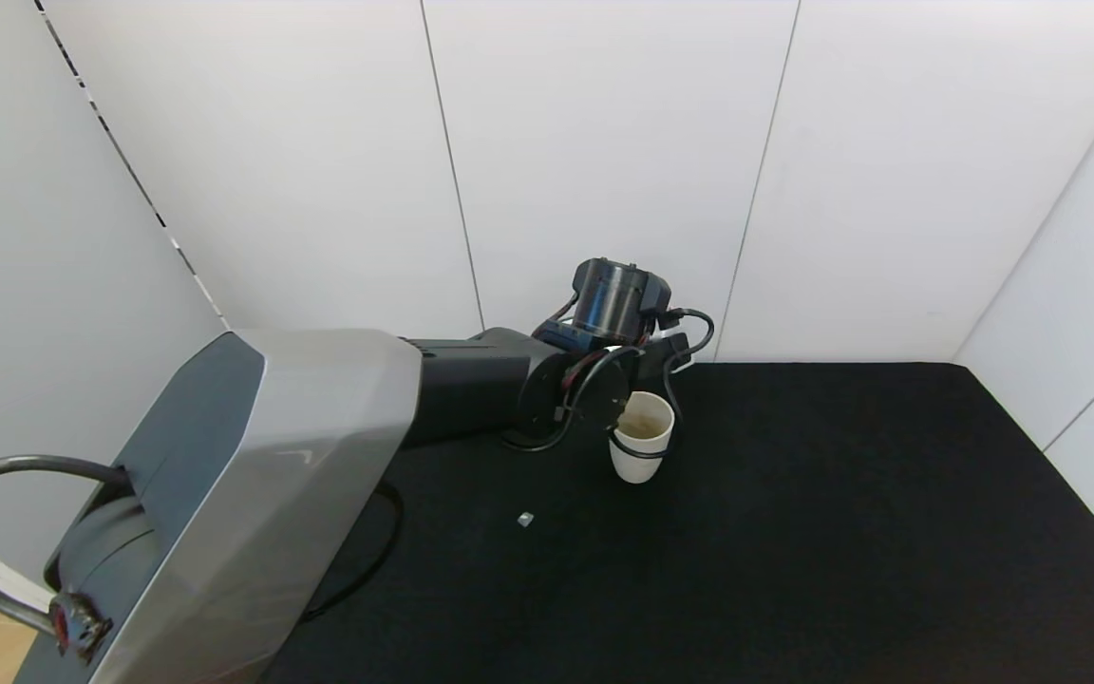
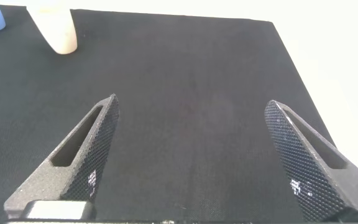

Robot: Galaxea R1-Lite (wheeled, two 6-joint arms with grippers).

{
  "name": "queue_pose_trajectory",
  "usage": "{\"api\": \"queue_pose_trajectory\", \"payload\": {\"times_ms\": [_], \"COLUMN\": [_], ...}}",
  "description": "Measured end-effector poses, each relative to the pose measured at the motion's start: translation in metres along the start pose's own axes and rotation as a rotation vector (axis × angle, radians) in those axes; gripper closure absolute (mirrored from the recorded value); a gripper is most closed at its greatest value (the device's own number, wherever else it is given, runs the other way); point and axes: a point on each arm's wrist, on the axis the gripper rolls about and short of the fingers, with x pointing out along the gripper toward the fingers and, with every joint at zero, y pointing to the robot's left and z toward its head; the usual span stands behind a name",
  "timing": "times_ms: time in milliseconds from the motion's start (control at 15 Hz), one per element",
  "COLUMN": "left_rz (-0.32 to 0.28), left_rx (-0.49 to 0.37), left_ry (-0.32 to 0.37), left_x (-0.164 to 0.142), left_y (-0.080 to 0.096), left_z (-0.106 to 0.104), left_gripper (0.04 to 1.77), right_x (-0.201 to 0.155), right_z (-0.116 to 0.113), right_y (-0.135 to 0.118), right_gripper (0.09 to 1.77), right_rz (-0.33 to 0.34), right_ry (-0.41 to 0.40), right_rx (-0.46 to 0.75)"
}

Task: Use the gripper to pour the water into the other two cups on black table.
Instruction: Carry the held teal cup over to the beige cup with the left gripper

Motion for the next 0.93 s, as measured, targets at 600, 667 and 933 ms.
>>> {"api": "queue_pose_trajectory", "payload": {"times_ms": [600, 667, 933], "left_rz": [0.055, 0.056, 0.061], "left_rx": [0.091, 0.101, 0.148], "left_ry": [0.031, 0.041, 0.071], "left_x": [-0.007, -0.007, -0.006], "left_y": [-0.006, -0.008, -0.012], "left_z": [0.011, 0.011, 0.010], "left_gripper": [0.62, 0.62, 0.62], "right_x": [0.000, 0.000, 0.000], "right_z": [0.000, 0.000, 0.000], "right_y": [0.000, 0.000, 0.000], "right_gripper": [0.15, 0.15, 0.15], "right_rz": [0.000, 0.000, 0.000], "right_ry": [0.000, 0.000, 0.000], "right_rx": [0.000, 0.000, 0.000]}}
